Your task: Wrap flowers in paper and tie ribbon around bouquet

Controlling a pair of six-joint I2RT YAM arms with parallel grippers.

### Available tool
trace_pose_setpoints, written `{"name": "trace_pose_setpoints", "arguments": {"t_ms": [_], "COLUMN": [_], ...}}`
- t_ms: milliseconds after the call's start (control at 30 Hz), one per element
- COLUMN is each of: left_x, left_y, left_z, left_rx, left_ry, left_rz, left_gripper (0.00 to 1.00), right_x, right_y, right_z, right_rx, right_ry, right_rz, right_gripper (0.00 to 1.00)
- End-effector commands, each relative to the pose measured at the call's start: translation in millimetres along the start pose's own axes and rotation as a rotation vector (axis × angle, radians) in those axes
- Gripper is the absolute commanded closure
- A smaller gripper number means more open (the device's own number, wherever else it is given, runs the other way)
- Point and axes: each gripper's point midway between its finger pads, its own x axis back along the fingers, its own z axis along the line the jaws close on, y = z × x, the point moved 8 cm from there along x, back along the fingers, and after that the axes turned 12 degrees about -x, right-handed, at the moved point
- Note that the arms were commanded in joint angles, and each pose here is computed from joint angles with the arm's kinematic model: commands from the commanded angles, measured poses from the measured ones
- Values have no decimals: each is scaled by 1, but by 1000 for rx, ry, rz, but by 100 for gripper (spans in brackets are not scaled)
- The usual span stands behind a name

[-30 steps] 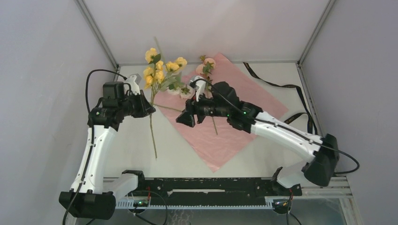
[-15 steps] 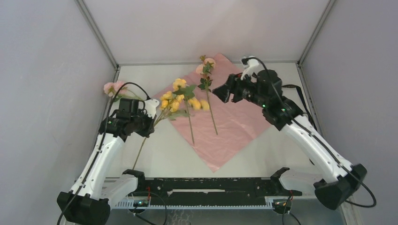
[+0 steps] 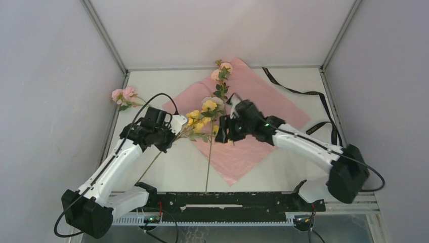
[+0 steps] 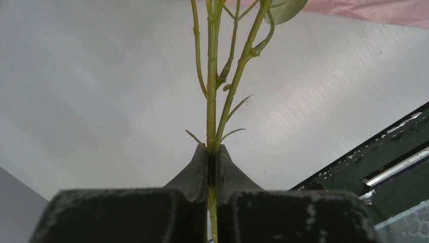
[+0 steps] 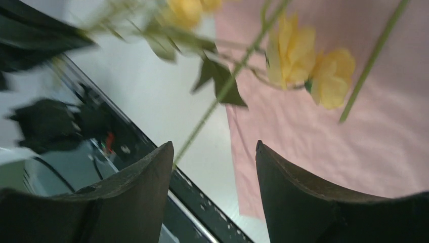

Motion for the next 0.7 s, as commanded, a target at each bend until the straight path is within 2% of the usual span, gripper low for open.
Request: {"name": "trace_pose_setpoints", "arguments": {"t_ms": [0,100,433,667], "left_x": [0,0,-9,-5], "left_y": [3,3,7,15], "left_z": [2,2,2,2], "left_rx": [-10,-9,-2,22], "left_ry": [45,52,33,13], "left_rz": [-43,-46,-59,-94], "left_gripper": [100,100,100,100], "right_x": [-29,-49,-86,-115], "right_y": [-30,-44,-66,-84], "right_z": [7,6,7,-12], "right_rx": [-69,-135,-247,-285], "right_ry": [34,109,160,109], "right_rz": [104,174,170,242], "right_gripper": [30,31,32,38]}}
